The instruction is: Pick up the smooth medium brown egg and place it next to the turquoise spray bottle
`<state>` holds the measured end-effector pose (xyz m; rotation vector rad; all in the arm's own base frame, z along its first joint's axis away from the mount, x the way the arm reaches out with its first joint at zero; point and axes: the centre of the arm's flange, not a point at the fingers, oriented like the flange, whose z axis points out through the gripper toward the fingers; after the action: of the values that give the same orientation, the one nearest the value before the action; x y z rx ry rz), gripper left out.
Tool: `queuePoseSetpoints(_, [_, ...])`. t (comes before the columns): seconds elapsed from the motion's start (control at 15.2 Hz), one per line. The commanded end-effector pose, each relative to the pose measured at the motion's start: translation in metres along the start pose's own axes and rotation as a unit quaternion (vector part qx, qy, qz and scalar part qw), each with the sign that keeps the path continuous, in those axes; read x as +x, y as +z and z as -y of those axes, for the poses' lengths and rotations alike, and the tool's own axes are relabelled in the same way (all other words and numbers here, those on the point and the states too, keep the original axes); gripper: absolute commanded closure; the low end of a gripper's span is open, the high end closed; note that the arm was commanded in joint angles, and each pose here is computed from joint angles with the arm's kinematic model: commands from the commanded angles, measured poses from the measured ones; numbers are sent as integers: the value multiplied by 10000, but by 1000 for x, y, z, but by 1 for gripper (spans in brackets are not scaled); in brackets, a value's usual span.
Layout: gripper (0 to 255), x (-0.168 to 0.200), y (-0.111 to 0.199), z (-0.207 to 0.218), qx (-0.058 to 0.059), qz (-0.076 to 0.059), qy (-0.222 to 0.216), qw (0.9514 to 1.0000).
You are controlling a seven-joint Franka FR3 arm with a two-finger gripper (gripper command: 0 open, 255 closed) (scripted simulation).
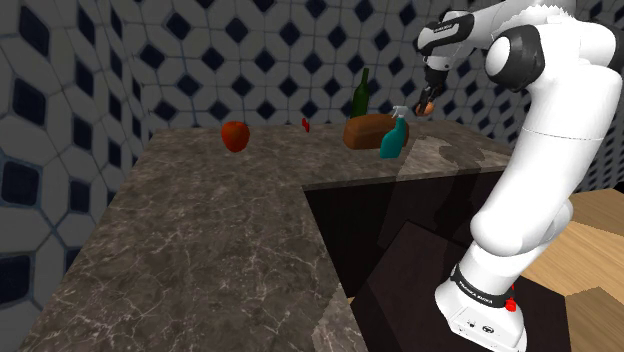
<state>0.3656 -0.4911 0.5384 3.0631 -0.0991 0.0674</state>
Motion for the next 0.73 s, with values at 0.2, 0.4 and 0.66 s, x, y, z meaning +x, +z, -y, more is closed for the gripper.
queuePoseSetpoints(0.2, [255, -2, 27, 1, -3, -3, -1, 10000])
queuePoseSetpoints(0.4, [255, -3, 43, 3, -3, -3, -1, 10000])
queuePoseSetpoints(0.66, [255, -4, 64, 4, -3, -3, -1, 10000])
